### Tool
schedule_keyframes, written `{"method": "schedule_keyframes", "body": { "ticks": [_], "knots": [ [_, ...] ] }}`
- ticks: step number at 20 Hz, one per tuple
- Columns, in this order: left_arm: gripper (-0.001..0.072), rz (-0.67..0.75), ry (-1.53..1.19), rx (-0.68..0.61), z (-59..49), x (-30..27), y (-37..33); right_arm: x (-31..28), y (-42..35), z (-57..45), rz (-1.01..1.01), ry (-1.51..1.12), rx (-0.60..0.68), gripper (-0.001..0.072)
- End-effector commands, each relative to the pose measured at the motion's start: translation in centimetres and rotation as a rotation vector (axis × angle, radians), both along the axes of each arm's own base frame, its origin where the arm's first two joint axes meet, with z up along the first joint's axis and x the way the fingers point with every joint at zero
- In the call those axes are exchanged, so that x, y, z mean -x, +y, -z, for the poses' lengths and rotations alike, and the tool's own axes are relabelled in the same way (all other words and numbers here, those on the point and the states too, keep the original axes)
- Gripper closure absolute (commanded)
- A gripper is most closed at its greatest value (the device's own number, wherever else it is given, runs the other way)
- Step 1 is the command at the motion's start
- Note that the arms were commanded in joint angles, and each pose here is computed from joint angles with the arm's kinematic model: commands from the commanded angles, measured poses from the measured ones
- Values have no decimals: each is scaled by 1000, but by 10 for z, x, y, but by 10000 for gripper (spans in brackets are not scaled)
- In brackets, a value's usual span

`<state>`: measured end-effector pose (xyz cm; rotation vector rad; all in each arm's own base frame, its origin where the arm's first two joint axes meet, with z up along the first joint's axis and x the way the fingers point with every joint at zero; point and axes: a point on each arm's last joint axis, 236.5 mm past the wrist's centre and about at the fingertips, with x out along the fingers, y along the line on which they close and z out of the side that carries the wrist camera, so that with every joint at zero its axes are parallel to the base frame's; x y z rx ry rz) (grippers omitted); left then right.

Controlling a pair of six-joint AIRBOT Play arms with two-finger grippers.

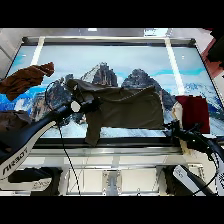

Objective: Fold the shirts.

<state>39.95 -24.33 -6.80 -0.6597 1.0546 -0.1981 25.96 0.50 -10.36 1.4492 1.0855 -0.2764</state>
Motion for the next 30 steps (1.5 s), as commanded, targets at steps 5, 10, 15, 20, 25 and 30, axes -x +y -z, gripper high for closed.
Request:
{"method": "schedule_keyframes", "body": {
  "ticks": [5, 10, 15, 20, 25, 30],
  "knots": [
    [696, 9, 19, 0, 2, 4, -1, -26, 15, 12, -2, -18, 161, 337],
    [695, 4, 10, 1, 1, 2, -1, -38, 5, 9, 78, -42, 174, 481],
    [697, 18, -92, -15, -18, -12, 1, -50, 15, -7, -41, -142, 203, 682],
    [697, 68, -548, -63, -191, -43, 40, -99, 52, -143, -482, -621, 352, 685],
    [697, -71, -962, -169, -379, 38, 146, -87, 32, -311, -507, -887, 727, 684],
    [699, -179, -1333, -256, -512, 173, 188, -6, 16, -478, -324, -1102, 1146, 685]
  ]
}}
